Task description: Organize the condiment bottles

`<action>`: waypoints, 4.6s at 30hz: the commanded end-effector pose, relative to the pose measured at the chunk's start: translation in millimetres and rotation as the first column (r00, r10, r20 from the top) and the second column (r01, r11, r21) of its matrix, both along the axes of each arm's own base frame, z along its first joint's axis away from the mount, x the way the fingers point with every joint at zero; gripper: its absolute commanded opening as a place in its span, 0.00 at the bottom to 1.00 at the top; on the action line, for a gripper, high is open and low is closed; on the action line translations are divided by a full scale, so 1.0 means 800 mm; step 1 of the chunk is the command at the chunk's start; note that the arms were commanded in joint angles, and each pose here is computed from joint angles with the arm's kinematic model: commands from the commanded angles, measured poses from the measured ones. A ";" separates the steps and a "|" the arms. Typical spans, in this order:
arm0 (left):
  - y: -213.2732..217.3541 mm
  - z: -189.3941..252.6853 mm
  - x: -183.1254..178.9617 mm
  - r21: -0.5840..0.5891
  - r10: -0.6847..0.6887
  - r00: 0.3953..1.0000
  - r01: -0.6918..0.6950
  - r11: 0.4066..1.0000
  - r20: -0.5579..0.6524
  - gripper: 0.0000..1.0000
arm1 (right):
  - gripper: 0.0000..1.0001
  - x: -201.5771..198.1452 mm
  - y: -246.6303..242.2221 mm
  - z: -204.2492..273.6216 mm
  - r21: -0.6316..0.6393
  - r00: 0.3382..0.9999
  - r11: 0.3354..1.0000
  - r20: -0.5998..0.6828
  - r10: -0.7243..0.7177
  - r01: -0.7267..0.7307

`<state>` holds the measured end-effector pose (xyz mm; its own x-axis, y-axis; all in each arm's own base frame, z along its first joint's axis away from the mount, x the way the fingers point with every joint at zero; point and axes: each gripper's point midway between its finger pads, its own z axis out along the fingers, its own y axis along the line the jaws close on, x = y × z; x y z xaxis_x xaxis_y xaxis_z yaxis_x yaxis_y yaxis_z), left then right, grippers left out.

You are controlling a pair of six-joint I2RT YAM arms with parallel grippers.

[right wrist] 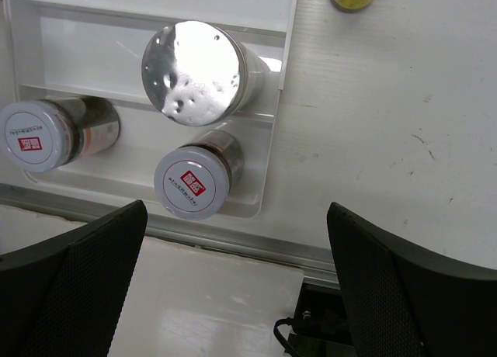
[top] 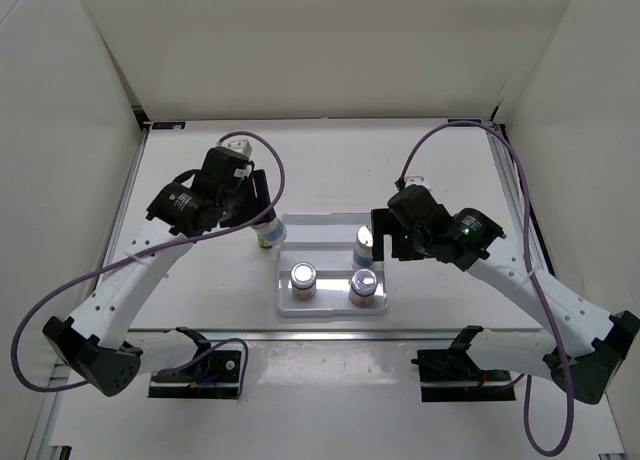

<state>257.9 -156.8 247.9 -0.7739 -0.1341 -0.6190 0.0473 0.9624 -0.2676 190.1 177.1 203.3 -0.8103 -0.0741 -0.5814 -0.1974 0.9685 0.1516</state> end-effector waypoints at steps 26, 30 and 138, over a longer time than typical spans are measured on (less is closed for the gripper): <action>-0.087 -0.106 0.022 0.105 -0.052 0.995 0.062 0.993 -0.090 0.38 | 1.00 -0.019 -0.028 0.004 -0.019 0.999 0.999 -0.002 -0.038 0.038; -0.085 -0.127 0.023 0.142 -0.043 0.991 0.061 0.988 -0.124 0.45 | 1.00 -0.018 -0.029 0.005 -0.018 0.999 0.999 0.002 -0.050 0.050; 0.117 -0.038 0.025 0.415 0.180 0.967 -0.242 0.877 0.182 1.00 | 0.63 0.186 0.069 -0.052 -0.082 0.996 0.996 -0.085 0.038 -0.046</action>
<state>273.1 -63.2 210.8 -0.6798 0.0299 -0.7328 -0.1496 0.9725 0.1785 328.5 225.7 147.6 -0.8781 -0.1709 -0.4470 -0.2209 0.9733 0.0618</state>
